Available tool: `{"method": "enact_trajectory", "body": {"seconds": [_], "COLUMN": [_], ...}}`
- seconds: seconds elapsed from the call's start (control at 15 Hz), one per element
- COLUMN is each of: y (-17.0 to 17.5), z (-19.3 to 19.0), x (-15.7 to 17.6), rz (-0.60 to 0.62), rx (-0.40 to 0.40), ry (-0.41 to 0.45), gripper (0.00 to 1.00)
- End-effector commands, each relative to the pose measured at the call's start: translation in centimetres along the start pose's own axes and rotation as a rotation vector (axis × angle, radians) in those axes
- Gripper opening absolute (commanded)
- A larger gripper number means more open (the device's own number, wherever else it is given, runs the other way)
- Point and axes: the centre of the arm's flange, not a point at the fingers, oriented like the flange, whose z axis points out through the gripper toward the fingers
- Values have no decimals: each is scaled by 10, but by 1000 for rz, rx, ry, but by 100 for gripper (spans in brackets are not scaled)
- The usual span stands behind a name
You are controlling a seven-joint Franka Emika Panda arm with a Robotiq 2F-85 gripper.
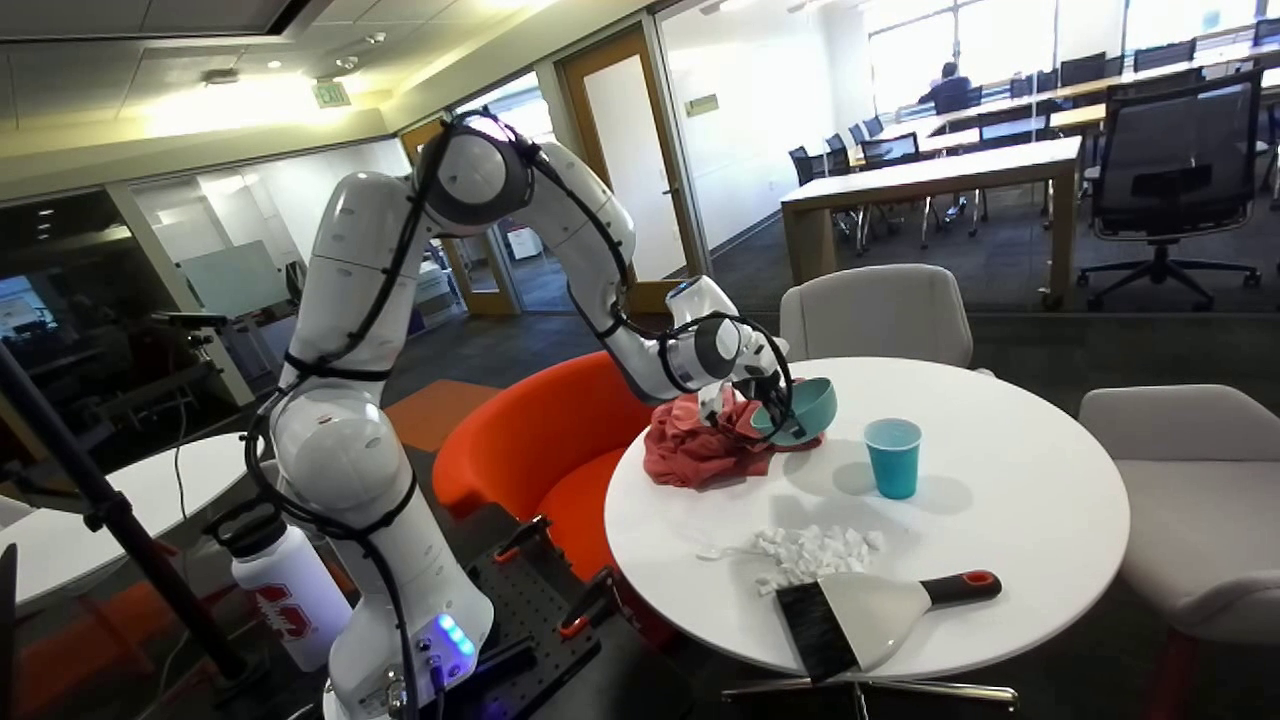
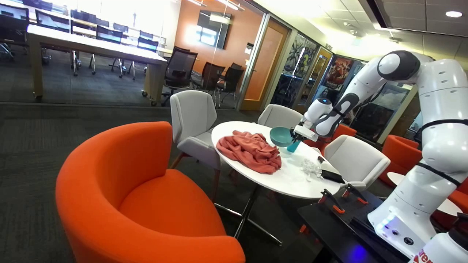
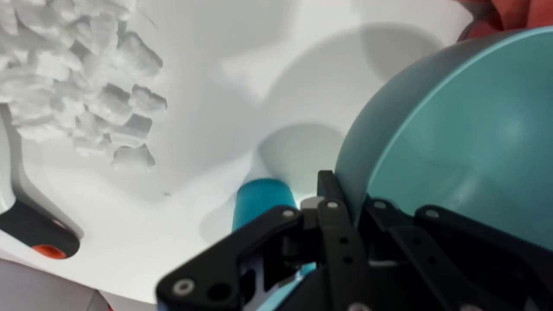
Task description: Pour the contents from the blue bowl onto the table
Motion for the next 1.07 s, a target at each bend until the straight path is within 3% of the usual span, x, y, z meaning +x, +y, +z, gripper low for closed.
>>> {"method": "enact_trajectory", "body": {"seconds": [0.0, 0.73, 0.8, 0.87, 1.0], "y": [16, 40, 40, 39, 36], "z": [-5, 34, 36, 39, 39], "x": [-12, -13, -14, -16, -19], "rz": [44, 139, 145, 145, 139], "rx": [-1, -52, -52, -56, -57], "ry": [-60, -150, -161, -173, -188], "gripper": [2, 2, 13, 33, 38]}}
